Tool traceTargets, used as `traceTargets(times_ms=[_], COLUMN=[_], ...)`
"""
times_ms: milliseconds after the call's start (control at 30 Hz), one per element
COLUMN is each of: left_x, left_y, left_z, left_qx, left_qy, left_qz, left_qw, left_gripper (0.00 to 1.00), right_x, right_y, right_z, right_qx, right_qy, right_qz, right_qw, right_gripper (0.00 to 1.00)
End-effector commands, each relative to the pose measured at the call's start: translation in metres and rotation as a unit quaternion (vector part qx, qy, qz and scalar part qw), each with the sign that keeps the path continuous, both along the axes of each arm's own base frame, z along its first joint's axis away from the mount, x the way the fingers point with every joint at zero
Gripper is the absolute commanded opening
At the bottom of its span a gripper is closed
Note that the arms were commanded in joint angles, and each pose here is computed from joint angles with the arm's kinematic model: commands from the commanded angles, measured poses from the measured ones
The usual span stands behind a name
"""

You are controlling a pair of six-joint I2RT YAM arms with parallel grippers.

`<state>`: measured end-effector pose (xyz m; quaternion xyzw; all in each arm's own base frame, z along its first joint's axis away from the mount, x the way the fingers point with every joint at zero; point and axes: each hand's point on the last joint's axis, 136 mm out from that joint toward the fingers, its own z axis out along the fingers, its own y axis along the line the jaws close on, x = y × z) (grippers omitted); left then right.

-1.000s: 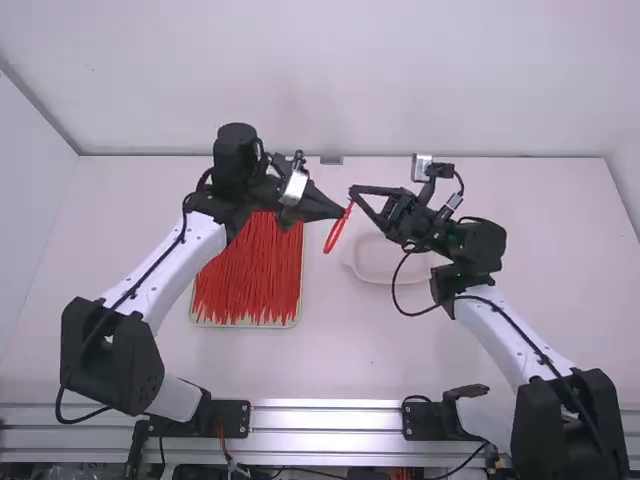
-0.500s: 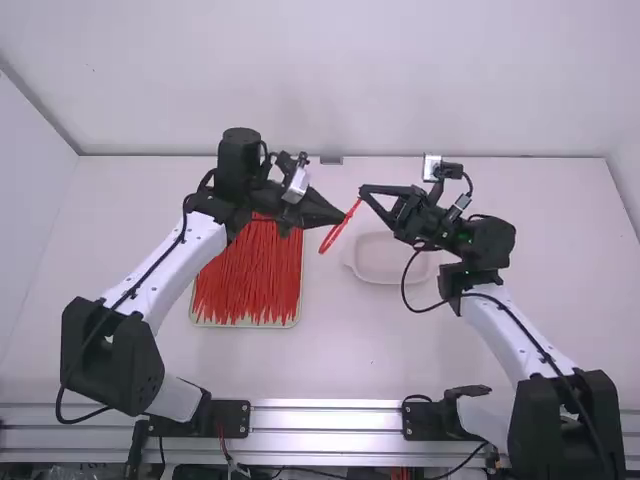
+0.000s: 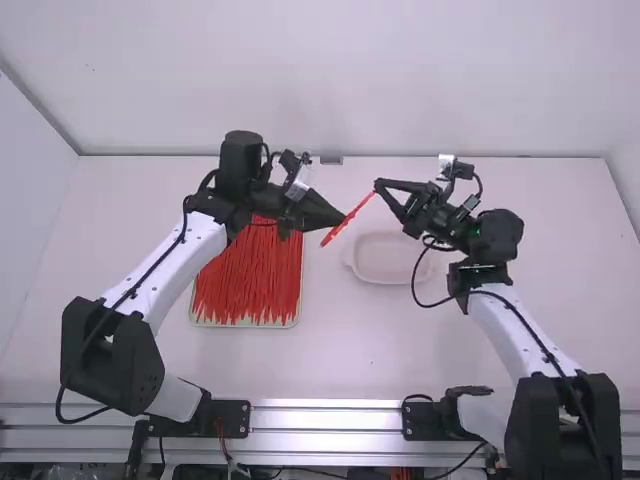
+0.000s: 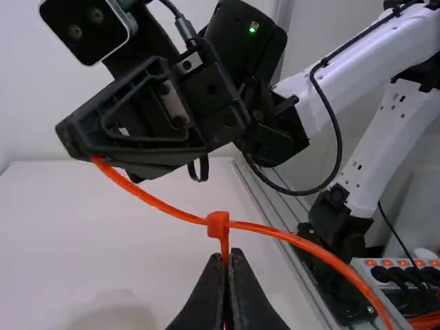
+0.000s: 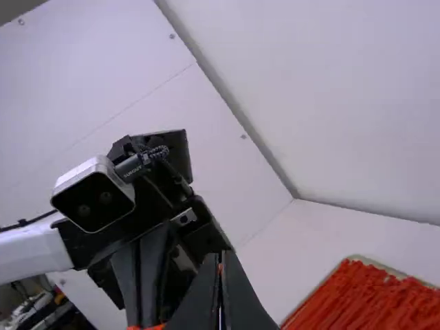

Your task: Fasten the cable tie

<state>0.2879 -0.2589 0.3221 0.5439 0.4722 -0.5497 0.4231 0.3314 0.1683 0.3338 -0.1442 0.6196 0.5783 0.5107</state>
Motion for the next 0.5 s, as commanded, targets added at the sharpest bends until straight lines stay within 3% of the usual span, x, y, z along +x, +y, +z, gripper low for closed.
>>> traceTargets(times_ms=[0, 467], left_x=[-0.013, -0.013], left_y=[0.003, 0.003], left_z=[0.009, 0.008], left_qx=[-0.018, -0.015], left_qy=[0.005, 0.018], left_qz=[-0.037, -0.037], left_qw=[0.999, 0.999], left_gripper=[0.02, 0.02], right_x=[0.028, 0.048], right_y=[-0.032, -0.095], right_z=[0.013, 0.009], right_qx=[0.003, -0.006], right_qy=[-0.03, -0.026], right_qz=[-0.099, -0.188], right_qw=[0.995, 0.982], right_gripper=[0.0, 0.0])
